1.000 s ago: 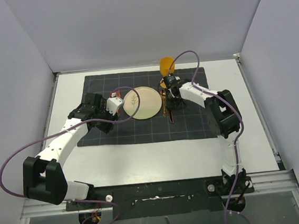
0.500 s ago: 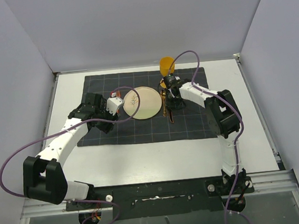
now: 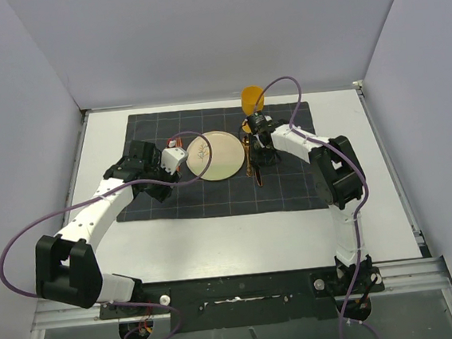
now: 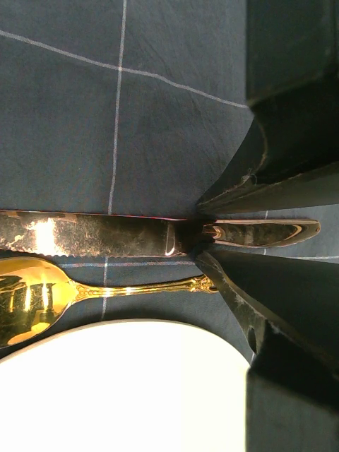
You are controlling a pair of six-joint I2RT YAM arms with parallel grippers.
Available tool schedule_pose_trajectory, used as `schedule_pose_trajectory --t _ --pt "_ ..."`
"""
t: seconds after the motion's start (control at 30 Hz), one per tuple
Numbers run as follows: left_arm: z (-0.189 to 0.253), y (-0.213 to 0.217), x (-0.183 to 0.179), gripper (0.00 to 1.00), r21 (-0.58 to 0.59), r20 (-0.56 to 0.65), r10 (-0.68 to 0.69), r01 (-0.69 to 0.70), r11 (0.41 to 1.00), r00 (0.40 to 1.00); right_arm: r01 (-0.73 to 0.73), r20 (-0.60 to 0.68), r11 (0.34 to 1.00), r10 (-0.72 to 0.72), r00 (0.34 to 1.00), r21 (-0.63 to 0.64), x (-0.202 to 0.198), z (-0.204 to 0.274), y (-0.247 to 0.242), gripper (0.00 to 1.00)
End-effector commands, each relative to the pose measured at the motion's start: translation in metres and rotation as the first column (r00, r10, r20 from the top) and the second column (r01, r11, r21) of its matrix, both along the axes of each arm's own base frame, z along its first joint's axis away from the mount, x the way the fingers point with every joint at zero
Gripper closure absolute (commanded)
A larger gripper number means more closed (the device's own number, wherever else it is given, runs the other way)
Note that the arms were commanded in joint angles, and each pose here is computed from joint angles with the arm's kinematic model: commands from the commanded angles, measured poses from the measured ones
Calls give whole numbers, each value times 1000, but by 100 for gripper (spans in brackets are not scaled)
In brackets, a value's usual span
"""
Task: Set the dinner table for one person
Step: Adjust the knife on the napkin.
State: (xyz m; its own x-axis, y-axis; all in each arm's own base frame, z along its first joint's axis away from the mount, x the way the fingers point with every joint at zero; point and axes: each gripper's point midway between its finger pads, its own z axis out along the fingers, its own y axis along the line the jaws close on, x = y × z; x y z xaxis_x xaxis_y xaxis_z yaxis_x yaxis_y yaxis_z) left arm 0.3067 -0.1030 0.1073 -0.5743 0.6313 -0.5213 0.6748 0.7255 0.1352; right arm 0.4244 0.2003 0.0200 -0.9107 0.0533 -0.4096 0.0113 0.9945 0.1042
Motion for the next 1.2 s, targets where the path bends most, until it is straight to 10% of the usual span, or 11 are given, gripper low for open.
schedule_pose_trajectory --t 0.0,1.17 --pt "9 -8 12 49 -21 39 -19 20 1000 999 -14 94 1000 12 995 28 16 33 6 71" --pt "73 -10 37 49 -184 288 140 -89 979 947 50 450 994 1 893 -101 34 153 -84 69"
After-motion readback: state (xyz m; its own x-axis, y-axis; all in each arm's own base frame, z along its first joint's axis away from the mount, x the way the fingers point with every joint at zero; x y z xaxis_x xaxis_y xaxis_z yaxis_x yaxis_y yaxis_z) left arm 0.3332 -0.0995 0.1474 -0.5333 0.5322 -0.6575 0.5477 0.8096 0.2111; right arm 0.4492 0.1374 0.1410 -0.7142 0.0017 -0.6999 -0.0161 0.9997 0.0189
